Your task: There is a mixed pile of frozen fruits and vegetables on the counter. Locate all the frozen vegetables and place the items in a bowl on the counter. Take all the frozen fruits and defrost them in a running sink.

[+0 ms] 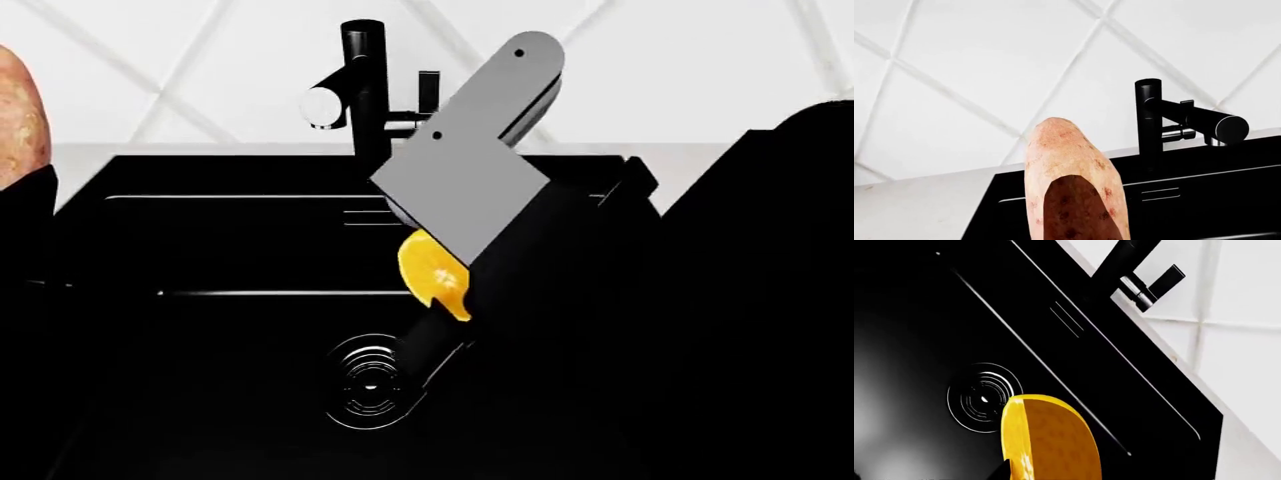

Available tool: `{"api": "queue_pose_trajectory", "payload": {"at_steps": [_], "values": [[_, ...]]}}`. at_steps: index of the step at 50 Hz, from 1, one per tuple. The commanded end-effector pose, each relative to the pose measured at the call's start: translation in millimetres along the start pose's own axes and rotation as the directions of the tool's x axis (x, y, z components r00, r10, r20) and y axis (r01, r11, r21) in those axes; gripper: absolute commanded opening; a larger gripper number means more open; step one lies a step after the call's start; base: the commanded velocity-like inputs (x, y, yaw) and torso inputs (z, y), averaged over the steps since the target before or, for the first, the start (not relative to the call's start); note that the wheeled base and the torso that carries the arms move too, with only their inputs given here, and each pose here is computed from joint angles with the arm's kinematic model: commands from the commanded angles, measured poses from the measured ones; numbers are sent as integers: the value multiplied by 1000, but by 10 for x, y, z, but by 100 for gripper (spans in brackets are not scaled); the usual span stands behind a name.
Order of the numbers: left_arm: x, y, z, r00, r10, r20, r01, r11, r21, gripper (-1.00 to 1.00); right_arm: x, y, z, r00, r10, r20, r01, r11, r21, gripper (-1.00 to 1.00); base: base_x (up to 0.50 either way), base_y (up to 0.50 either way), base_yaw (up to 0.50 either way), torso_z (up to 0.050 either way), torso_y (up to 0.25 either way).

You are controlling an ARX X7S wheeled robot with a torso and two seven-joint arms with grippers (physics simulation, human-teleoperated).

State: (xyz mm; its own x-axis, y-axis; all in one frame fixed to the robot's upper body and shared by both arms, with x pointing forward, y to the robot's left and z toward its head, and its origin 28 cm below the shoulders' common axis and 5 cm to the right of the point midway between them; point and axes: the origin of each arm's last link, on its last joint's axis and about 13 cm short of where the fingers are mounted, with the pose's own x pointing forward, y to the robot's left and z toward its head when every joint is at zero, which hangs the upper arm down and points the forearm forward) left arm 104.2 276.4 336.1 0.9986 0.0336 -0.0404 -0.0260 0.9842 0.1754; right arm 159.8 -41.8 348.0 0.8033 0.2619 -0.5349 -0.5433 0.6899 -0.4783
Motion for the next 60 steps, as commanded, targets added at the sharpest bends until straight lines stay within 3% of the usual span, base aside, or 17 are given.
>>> {"api": "queue_pose_trajectory", "payload": {"at_steps": [1, 44, 60], "values": [[-17, 11, 25, 1000, 12, 28, -12, 1000, -13, -100, 88, 95, 59, 999, 42, 7, -42, 998, -45, -100, 0, 0, 0, 0, 0], [-18, 27, -12, 1000, 15, 24, -15, 1000, -23, -100, 415, 297, 188, 988, 147, 52, -142, 985, -101, -100, 0, 0, 0, 0, 0], [-24, 32, -30, 1000, 18, 21, -18, 1000, -25, -100, 649, 416, 99, 981, 193, 15, -190, 975, -112, -100, 0, 0, 0, 0, 0]]}}
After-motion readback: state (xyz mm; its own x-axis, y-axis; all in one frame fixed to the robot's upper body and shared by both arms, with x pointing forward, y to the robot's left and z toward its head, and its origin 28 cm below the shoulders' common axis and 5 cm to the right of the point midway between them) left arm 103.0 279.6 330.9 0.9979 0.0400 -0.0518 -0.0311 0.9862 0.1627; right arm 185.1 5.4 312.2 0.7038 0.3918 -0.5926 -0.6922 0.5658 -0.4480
